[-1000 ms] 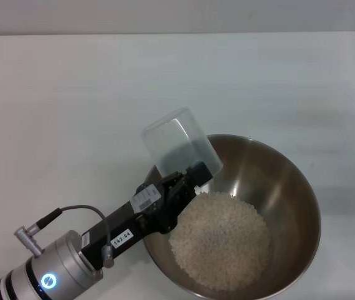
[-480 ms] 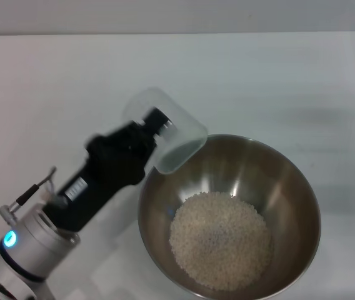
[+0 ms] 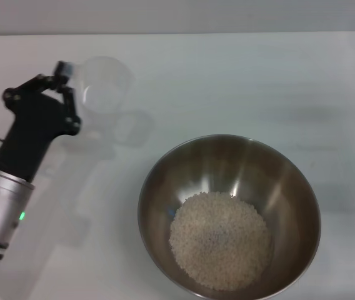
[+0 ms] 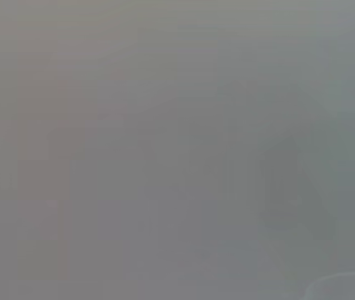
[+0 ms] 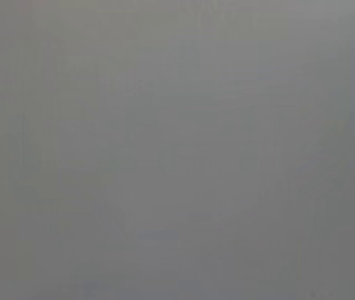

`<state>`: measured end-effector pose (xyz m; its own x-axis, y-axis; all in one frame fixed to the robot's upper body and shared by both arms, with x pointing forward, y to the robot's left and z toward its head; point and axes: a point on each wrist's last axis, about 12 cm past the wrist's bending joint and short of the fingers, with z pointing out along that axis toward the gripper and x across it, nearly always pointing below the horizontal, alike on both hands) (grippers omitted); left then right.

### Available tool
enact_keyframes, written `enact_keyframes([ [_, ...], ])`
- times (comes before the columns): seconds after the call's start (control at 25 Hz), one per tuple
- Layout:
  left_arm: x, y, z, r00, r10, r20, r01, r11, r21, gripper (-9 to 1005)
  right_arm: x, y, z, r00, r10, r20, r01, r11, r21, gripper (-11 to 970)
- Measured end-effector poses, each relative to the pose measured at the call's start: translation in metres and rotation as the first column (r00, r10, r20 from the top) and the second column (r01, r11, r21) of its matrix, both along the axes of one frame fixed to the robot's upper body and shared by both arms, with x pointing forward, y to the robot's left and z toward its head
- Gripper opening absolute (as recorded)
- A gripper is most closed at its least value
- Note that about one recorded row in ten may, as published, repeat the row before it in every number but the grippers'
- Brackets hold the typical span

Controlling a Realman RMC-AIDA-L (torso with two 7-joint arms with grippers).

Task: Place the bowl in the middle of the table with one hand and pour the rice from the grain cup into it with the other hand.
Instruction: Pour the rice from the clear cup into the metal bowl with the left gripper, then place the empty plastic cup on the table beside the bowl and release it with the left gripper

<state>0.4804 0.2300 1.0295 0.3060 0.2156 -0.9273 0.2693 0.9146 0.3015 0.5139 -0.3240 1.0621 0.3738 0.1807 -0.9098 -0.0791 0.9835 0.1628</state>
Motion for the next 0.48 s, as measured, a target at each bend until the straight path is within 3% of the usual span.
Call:
enact_keyframes([
  [0.2,0.005,0.008,-0.011,0.988,0.034,-0.148,-0.053,0.990,-0.128,137,0.003,0.002,0.002,1.000,0.014,0.007,-0.014,1.000,0.023,422],
  [0.48,0.011,0.005,-0.024,0.956,0.045,-0.288,-0.087,0.987,-0.137,145,0.004,0.002,0.003,1.000,0.022,0.012,-0.023,0.999,0.046,422],
])
